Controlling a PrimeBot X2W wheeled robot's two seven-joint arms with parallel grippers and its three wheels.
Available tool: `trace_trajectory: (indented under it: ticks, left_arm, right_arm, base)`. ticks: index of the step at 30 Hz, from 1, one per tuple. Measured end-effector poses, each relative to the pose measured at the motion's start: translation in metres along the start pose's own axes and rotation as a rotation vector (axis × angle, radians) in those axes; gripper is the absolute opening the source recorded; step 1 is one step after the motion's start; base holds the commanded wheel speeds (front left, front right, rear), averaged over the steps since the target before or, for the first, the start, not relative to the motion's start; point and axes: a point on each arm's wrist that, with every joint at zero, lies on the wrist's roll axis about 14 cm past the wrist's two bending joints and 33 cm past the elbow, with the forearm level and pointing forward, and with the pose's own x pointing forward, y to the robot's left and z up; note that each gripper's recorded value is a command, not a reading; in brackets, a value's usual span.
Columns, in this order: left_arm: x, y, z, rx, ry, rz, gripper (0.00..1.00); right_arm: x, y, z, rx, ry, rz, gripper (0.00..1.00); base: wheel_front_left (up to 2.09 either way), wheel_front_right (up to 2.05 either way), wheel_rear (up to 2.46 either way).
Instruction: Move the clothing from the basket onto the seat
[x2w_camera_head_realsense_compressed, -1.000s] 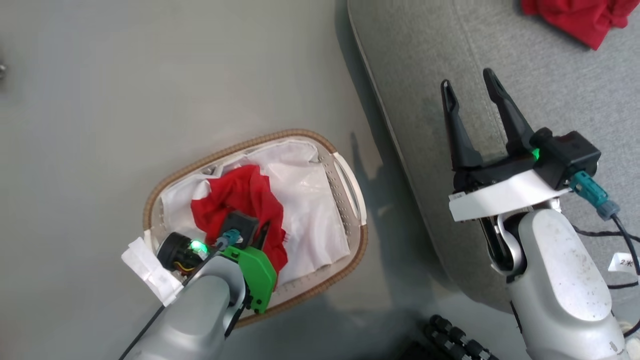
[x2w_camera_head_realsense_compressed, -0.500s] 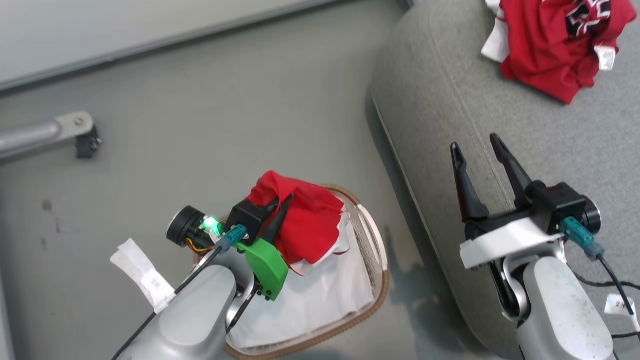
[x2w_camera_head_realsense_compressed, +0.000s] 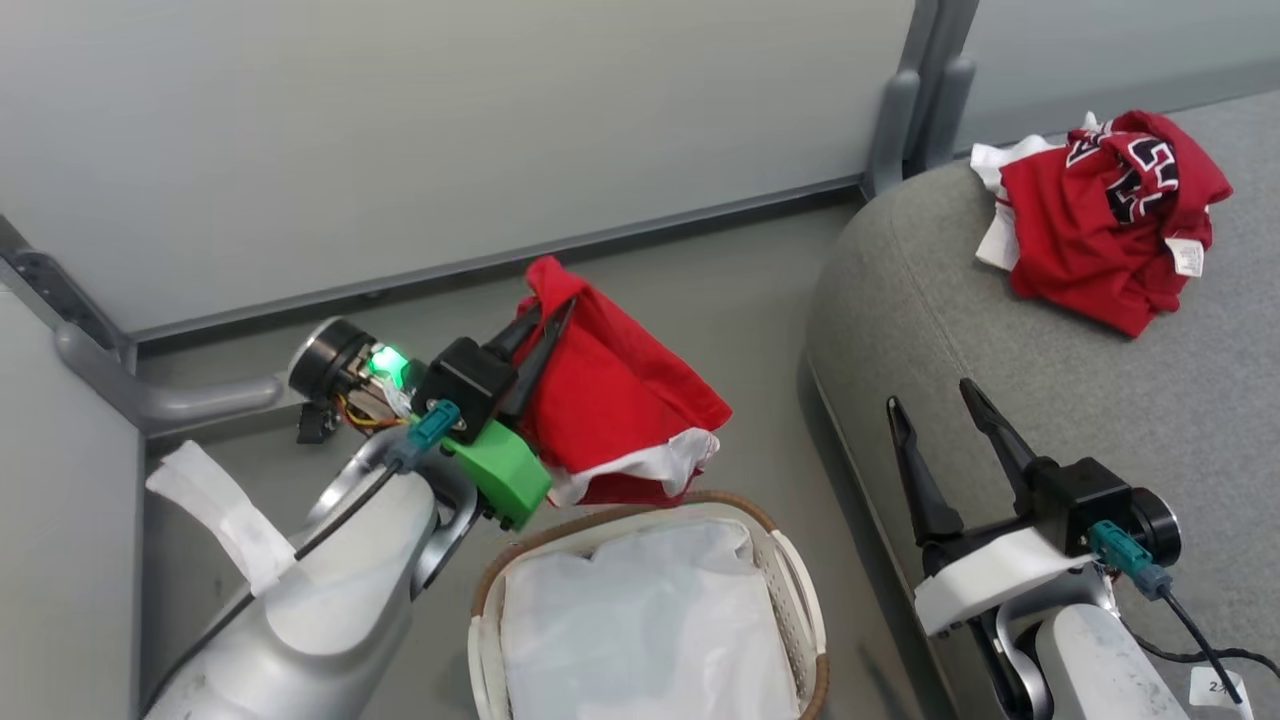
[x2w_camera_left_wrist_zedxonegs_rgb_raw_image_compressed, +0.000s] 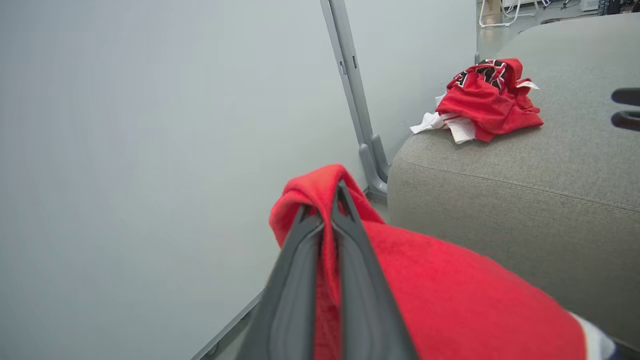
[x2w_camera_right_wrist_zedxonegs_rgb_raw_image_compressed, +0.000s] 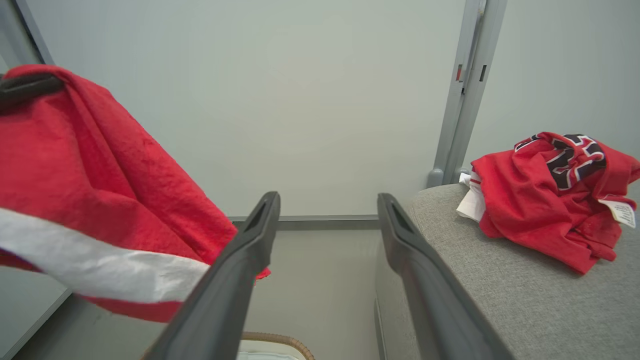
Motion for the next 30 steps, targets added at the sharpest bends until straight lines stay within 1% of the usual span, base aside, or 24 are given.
trace_trajectory:
  ticks: [6,11,16,22,25,30]
  left_arm:
    - [-0.007,0.021,0.052,0.146,-0.078,0.023,0.0]
    - [-0.011,0.03,0.082,0.211,-0.121,0.032,0.0]
    - [-0.011,0.034,0.1,0.251,-0.138,0.031,0.0]
    - [-0.005,0.035,0.119,0.287,-0.157,0.019,0.0]
    - [-0.002,0.03,0.125,0.292,-0.163,0.006,0.0]
    - [0.001,0.019,0.13,0.291,-0.174,-0.024,0.0]
  right_arm:
    - [-0.003,0.023,0.016,-0.001,-0.043,0.067,1.0]
    - [-0.004,0.042,0.021,0.0,-0.058,0.122,1.0]
    - [-0.005,0.064,0.02,0.003,-0.052,0.186,1.0]
    - [-0.002,0.107,0.018,0.001,-0.044,0.32,1.0]
    - [0.003,0.129,0.023,-0.007,-0.057,0.392,1.0]
    - [0.017,0.152,0.04,-0.018,-0.096,0.471,1.0]
  base:
    - [0.0,0.0,0.0]
    - [0.0,0.0,0.0]
    - [0.0,0.0,0.0]
    - [0.0,0.0,0.0]
    - [0.0,0.0,0.0]
    - [0.0,0.0,0.0]
